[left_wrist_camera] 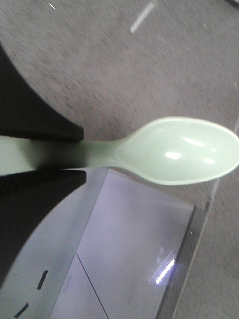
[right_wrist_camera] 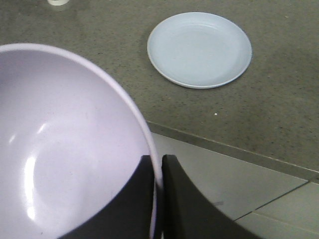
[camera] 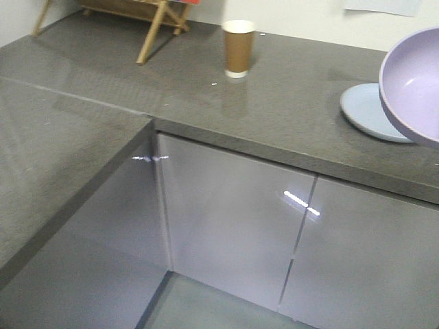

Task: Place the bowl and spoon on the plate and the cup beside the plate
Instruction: 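Drive the base, holding spoon and bowl, to the counter with the plate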

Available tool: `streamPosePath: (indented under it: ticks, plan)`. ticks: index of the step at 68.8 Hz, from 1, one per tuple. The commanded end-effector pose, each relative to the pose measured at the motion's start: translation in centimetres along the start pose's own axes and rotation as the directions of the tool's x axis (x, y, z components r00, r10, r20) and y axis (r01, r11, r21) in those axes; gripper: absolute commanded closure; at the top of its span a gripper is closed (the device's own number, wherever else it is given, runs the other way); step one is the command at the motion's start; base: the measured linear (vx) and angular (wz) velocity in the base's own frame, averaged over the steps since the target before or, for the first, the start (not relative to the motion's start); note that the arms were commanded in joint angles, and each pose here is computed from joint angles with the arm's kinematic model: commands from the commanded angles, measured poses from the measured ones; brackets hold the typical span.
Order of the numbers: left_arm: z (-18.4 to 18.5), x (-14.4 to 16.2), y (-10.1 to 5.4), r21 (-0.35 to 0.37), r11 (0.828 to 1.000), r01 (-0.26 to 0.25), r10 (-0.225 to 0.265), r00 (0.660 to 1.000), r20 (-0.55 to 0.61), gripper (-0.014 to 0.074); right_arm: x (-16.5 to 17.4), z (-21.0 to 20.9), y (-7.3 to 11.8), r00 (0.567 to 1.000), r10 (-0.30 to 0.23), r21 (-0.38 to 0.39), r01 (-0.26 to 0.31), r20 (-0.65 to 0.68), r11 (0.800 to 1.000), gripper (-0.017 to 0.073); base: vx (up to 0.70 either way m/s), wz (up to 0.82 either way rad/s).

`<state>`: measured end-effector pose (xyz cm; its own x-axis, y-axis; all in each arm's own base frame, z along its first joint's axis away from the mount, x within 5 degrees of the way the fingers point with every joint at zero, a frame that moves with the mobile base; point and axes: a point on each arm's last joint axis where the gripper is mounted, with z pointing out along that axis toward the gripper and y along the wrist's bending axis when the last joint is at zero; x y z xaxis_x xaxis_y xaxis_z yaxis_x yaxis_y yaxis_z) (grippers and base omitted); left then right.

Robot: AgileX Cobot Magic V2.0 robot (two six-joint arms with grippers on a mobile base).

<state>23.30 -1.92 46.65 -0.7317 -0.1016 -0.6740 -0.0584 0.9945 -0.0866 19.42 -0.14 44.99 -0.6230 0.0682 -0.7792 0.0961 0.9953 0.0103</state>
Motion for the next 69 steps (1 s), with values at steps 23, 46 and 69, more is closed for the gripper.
streamPosePath:
  ticks: [23,46,69]
  plan:
    - [-1.61,-0.62,-0.22,0.025,1.0,-0.001,-0.001,0.995,0.101,0.06,-1.06,-1.18,-0.1,0.994,-0.011,0.0,0.011,0.108,1.0,0.0566,0.13,-0.51]
    - [-1.61,-0.62,-0.22,0.025,1.0,-0.001,-0.001,0.995,0.101,0.06,-1.06,-1.18,-0.1,0.994,-0.011,0.0,0.011,0.108,1.0,0.0566,0.14,-0.48]
    - [-1.61,-0.62,-0.22,0.025,1.0,-0.001,-0.001,0.995,0.101,0.06,-1.06,-1.18,-0.1,0.994,-0.011,0.0,0.011,0.108,1.0,0.0566,0.13,-0.28]
